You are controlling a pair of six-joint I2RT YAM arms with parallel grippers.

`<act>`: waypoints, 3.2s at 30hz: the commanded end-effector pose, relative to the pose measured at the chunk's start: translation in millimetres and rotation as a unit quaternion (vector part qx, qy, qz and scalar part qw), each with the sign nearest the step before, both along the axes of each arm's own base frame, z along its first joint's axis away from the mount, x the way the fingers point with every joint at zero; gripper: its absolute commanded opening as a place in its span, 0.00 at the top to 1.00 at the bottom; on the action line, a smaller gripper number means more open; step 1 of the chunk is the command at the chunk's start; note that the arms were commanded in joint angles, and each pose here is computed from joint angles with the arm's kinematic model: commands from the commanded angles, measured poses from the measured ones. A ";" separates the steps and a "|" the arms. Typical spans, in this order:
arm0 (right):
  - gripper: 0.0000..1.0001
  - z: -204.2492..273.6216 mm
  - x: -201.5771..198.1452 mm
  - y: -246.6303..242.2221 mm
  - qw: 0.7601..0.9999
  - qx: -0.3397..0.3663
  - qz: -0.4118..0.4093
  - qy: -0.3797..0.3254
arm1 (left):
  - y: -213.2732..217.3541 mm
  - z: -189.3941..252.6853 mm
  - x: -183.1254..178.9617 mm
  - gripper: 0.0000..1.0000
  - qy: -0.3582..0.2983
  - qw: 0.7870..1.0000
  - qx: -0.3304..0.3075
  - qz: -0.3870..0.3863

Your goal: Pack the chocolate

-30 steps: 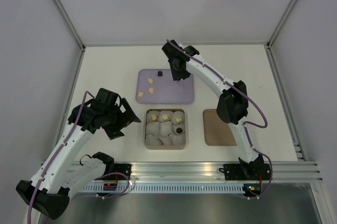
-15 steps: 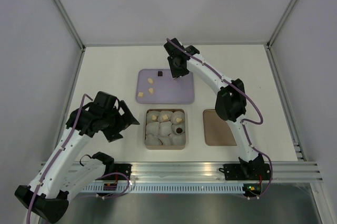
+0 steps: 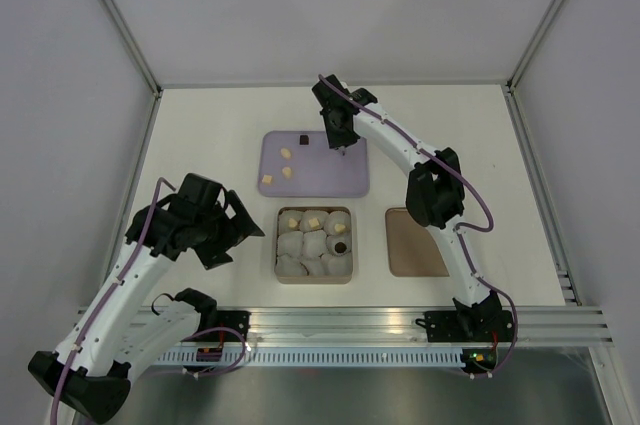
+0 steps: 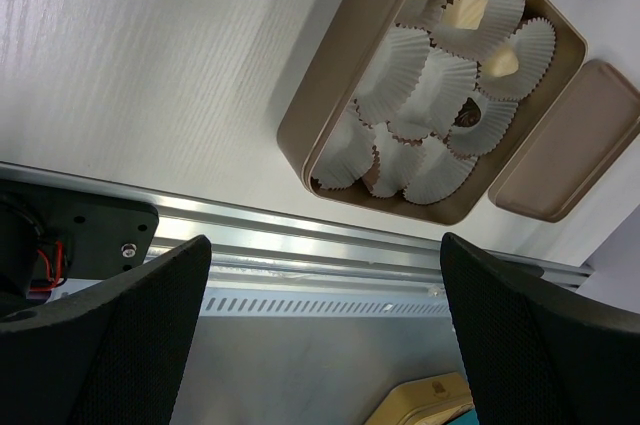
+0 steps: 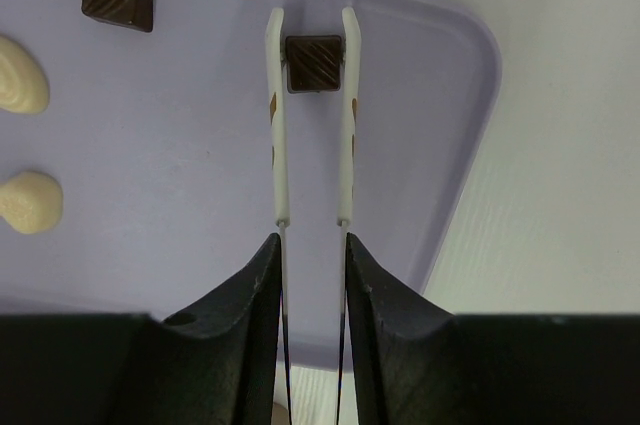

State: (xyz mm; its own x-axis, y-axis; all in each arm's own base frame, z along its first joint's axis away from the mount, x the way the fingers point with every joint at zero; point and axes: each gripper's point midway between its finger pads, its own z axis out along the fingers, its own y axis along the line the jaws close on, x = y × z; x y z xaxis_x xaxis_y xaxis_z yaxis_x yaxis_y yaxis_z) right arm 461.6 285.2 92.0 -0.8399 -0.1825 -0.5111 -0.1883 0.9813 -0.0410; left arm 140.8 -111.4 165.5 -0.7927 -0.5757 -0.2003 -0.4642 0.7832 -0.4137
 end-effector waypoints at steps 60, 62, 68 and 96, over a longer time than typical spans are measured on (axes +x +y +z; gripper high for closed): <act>0.79 24.9 -298.7 54.5 0.986 0.003 0.149 0.079 | 0.9 12.7 -16.2 0.00 0.012 1.000 -0.012 -0.007; 0.78 22.8 -297.3 55.2 0.986 0.001 0.147 0.078 | 2.0 13.5 -16.1 0.00 0.010 1.000 -0.010 -0.006; 0.72 16.1 -296.4 54.9 0.986 -0.007 0.143 0.081 | 4.1 14.8 -19.0 0.00 0.013 1.000 -0.006 -0.005; 0.63 174.8 -227.3 60.1 0.987 0.092 0.114 -0.068 | 6.3 14.4 -21.7 0.00 0.014 1.000 -0.007 0.005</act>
